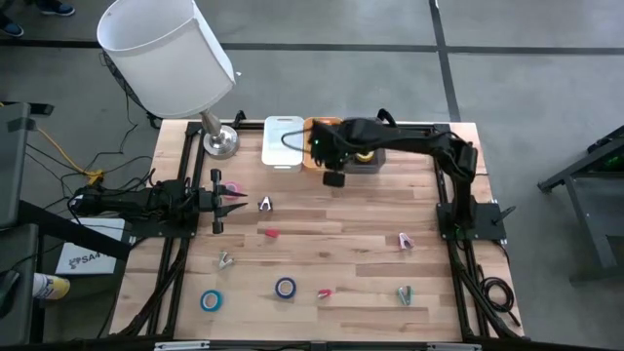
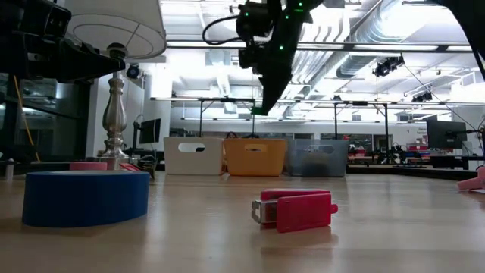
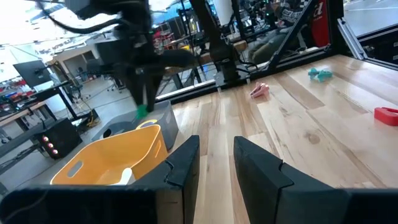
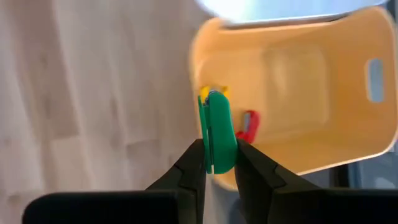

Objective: Pick and place Stapler, Stapler remover, tape
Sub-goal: Put the green stapler into the yellow bin

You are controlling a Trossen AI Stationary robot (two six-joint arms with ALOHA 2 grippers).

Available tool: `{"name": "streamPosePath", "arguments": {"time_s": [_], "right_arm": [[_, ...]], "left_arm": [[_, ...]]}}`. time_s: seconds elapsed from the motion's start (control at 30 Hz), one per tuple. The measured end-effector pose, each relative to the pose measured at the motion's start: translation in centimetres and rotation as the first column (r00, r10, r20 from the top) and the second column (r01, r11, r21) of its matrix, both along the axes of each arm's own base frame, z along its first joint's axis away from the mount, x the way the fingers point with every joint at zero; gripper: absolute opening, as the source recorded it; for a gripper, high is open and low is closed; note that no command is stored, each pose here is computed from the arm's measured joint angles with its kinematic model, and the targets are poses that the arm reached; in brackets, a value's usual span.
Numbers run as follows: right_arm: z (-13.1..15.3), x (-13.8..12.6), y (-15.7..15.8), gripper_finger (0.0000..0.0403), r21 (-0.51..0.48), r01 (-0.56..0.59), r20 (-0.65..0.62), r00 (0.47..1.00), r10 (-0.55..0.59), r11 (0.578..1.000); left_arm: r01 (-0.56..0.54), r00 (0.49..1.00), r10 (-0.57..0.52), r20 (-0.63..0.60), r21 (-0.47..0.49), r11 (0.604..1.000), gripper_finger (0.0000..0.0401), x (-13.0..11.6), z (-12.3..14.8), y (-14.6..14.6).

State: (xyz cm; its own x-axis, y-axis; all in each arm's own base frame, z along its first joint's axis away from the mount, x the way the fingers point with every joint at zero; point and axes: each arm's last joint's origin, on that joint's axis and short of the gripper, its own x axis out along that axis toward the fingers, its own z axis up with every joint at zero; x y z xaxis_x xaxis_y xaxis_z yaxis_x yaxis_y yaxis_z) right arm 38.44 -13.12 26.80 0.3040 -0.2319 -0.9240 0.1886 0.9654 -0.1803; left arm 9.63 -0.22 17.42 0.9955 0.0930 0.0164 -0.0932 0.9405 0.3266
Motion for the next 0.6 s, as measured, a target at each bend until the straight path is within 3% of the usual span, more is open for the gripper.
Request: {"name": "streamPosePath", "arguments": {"time_s": [0.27, 0.4, 0.6], "right_arm": [[-0.8, -0.8, -5.2, 0.0057, 0.089, 0.206, 0.105, 0.971, -0.215, 0.974], [-2.2, -0.7, -7.1, 0.0057, 0.203, 0.332, 0.128, 0.924, -0.361, 0.921], [-4.0, -0.4, -8.5, 0.0058, 0.359, 0.419, 0.113, 0.867, -0.485, 0.834]], "left_arm": [[0.0, 1.0, 0.0, 0.0, 0.0, 1.0, 0.0096, 0.0, 0.0, 0.0], [0.0, 1.0, 0.0, 0.0, 0.0, 1.0, 0.0096, 0.0, 0.0, 0.0], [0.0, 1.0, 0.0, 0.0, 0.0, 1.0, 0.0096, 0.0, 0.0, 0.0]]}}
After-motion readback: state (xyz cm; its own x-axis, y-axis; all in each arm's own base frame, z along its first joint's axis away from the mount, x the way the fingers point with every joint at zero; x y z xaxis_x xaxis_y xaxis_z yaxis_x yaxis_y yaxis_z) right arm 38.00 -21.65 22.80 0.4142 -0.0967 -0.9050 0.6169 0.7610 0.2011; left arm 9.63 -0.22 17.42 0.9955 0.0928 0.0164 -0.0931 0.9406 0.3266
